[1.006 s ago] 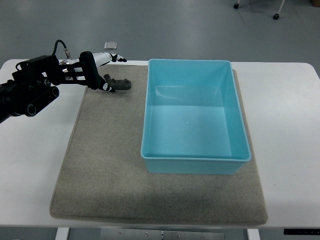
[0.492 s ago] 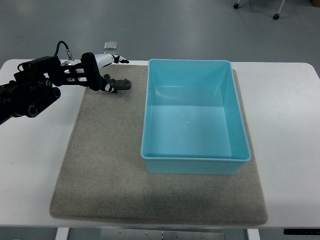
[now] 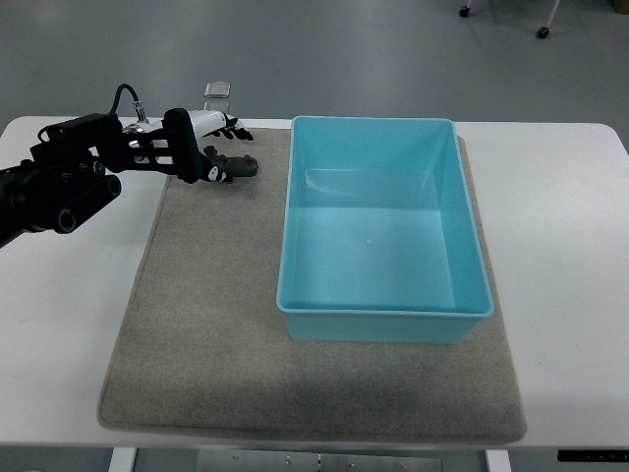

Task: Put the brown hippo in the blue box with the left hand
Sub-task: 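Lower the left hand and close its fingers around the brown hippo, then lift the hippo with the left hand and carry it over the blue box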

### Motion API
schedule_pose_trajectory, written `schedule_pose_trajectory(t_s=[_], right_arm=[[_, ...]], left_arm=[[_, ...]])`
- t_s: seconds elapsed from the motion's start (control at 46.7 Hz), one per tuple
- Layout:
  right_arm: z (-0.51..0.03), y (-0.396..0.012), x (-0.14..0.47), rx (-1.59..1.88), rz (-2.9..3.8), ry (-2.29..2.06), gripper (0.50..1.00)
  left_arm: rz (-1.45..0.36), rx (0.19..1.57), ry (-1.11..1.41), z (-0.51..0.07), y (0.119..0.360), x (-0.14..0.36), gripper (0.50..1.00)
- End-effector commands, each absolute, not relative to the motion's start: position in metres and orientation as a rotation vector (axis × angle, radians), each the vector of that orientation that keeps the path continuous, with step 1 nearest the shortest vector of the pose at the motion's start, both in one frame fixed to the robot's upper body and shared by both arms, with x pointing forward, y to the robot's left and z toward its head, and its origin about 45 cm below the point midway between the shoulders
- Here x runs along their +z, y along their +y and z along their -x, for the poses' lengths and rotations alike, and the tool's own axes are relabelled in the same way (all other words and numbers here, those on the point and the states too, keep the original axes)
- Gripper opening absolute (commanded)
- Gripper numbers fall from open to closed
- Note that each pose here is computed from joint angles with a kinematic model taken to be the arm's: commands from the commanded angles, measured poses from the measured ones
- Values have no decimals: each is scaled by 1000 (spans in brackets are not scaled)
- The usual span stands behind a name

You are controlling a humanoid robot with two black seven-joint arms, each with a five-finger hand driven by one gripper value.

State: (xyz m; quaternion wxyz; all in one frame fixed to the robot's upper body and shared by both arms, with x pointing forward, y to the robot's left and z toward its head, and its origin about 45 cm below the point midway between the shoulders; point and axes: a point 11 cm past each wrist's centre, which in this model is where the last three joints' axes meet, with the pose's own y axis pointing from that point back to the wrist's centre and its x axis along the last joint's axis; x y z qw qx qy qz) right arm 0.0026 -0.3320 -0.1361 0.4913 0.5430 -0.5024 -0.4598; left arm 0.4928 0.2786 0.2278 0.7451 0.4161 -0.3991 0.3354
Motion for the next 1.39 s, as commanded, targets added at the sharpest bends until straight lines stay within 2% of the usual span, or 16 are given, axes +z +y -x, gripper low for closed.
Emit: schedule_pose_trajectory(t_s=[0.0, 0.107, 0.342, 0.428, 0.706, 0.813, 1.006, 1.37], right_arm=[[-3, -332, -136, -1116, -1319, -1220, 936], [-3, -332, -136, -1117, -1318, -1219, 936], [-3, -332, -136, -1117, -1318, -1219, 936], [-3, -332, -136, -1116, -1319, -1220, 936], [-3, -332, -136, -1116, -1319, -1220, 936], [-3, -332, -136, -1117, -1318, -1219, 936], [-3, -332, -136, -1116, -1319, -1220, 936], [-3, -332, -136, -1117, -1318, -1219, 936]], left_arm=[[-912, 733, -872, -492, 279, 227, 774], [-920, 724, -865, -490, 279, 221, 743], [-934, 709, -865, -488, 281, 216, 739], [-935, 711, -866, -488, 281, 217, 711], [-936, 715, -867, -489, 281, 218, 668], [-935, 718, -865, -489, 281, 218, 619], [-937, 717, -863, -489, 281, 218, 500], [-918, 745, -874, -497, 279, 237, 500]])
